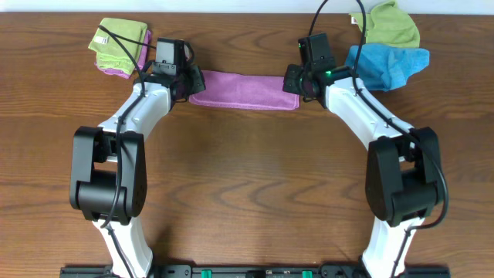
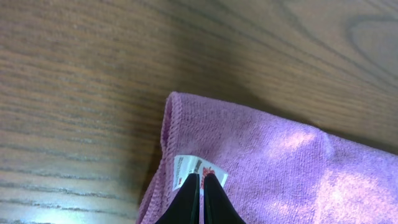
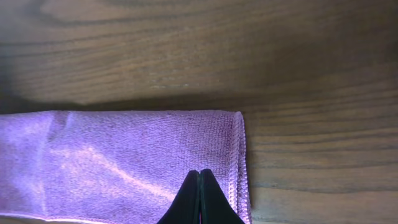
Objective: Fold the cloth
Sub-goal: 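Grasp both short ends of the folded pink strip with both grippers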
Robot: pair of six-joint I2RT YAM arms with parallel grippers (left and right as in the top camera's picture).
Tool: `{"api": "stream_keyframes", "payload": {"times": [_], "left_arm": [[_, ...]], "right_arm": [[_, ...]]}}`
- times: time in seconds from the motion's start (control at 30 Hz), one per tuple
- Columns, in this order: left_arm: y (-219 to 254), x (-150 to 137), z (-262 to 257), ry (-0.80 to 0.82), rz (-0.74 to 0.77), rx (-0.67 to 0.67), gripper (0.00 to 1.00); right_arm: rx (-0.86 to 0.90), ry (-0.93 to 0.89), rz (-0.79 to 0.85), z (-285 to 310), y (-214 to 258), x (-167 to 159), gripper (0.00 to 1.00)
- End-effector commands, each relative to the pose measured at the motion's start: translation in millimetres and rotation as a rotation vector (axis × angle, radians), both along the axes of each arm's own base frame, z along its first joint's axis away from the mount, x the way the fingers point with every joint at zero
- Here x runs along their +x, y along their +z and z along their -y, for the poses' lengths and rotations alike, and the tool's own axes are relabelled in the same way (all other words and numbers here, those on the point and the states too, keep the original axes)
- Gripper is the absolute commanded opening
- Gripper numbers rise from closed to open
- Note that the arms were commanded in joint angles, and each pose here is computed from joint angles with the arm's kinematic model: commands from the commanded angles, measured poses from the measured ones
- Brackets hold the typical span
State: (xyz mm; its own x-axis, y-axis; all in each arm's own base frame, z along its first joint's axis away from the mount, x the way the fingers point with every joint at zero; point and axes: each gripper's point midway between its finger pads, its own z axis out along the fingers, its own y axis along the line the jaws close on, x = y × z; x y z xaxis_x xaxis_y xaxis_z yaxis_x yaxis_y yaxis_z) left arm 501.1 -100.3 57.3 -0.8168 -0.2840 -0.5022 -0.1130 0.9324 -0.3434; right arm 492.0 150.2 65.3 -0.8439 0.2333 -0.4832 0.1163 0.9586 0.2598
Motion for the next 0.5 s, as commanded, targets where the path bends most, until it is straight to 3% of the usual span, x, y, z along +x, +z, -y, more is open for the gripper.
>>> {"api": "stream_keyframes", "payload": {"times": [0.0, 0.47], "left_arm": [[-3, 7, -6, -0.003, 0.021, 0.054, 0.06], [-18, 9, 5, -0.062, 0.028, 0.083, 0.06]], "right_arm": [[-0.02, 0.021, -0.002, -5, -6, 2, 0.02], [-0.037, 0.056, -0.055, -21, -32, -9, 0.02]]}}
